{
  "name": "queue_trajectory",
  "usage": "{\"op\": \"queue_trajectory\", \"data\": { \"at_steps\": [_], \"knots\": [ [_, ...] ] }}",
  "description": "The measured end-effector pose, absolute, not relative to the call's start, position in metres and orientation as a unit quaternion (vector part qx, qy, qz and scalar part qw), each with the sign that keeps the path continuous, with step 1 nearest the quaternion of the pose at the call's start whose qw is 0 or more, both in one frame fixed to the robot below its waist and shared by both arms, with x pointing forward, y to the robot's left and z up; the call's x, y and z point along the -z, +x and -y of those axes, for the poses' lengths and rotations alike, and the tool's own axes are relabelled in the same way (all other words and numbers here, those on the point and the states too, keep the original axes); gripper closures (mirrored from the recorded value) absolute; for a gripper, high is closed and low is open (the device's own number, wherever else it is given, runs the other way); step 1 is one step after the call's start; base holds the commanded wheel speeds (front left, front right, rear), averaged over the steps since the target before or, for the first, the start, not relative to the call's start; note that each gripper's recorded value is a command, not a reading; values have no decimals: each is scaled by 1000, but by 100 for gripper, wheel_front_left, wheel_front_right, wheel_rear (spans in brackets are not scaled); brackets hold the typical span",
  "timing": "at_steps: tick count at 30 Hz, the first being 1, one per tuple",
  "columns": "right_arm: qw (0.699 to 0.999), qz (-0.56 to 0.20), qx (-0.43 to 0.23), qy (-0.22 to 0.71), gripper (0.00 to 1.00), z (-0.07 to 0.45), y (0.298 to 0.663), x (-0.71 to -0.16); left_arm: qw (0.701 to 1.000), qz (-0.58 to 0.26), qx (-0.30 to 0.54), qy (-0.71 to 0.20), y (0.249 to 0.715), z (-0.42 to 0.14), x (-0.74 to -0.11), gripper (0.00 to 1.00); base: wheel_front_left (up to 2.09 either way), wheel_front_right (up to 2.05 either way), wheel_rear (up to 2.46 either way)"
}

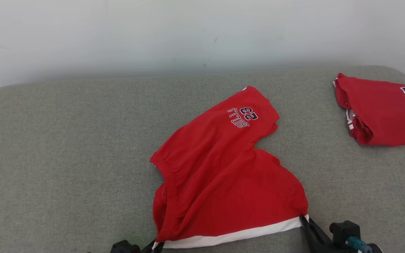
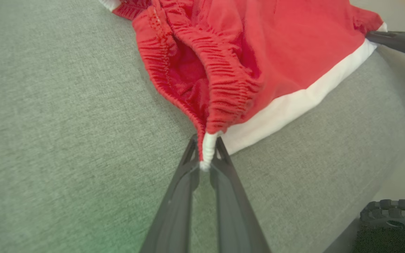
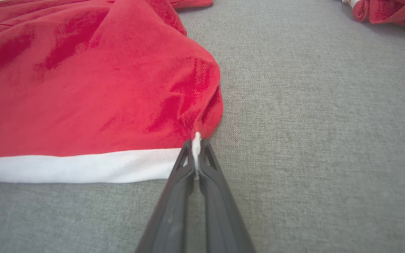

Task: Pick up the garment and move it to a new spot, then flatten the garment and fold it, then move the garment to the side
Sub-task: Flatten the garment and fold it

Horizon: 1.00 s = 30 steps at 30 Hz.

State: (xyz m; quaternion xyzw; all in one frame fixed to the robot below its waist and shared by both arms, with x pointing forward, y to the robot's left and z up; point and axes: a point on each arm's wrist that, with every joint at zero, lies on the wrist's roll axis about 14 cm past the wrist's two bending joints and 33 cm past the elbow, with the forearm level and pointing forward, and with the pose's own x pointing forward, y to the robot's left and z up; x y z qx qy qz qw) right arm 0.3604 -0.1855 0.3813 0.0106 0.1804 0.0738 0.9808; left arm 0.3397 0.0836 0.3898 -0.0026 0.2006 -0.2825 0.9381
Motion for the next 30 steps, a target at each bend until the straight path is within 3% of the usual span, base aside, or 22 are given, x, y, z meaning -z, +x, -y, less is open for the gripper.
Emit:
{"op": "queue_trajectory", "data": {
  "at_steps": [13, 20, 30],
  "knots": [
    [993, -83, -83, 31, 100, 188, 375, -440, 952, -106, 285, -30, 351, -79, -442, 100, 0, 0, 0],
    [992, 3, -121, 19, 100, 179, 427, -521, 947, -18, 321, 14, 404, -70, -520, 100, 0, 0, 0],
    [985, 112, -131, -2, 100, 185, 545, -665, 932, 84, 350, 44, 517, -45, -667, 100, 0, 0, 0]
  ]
}}
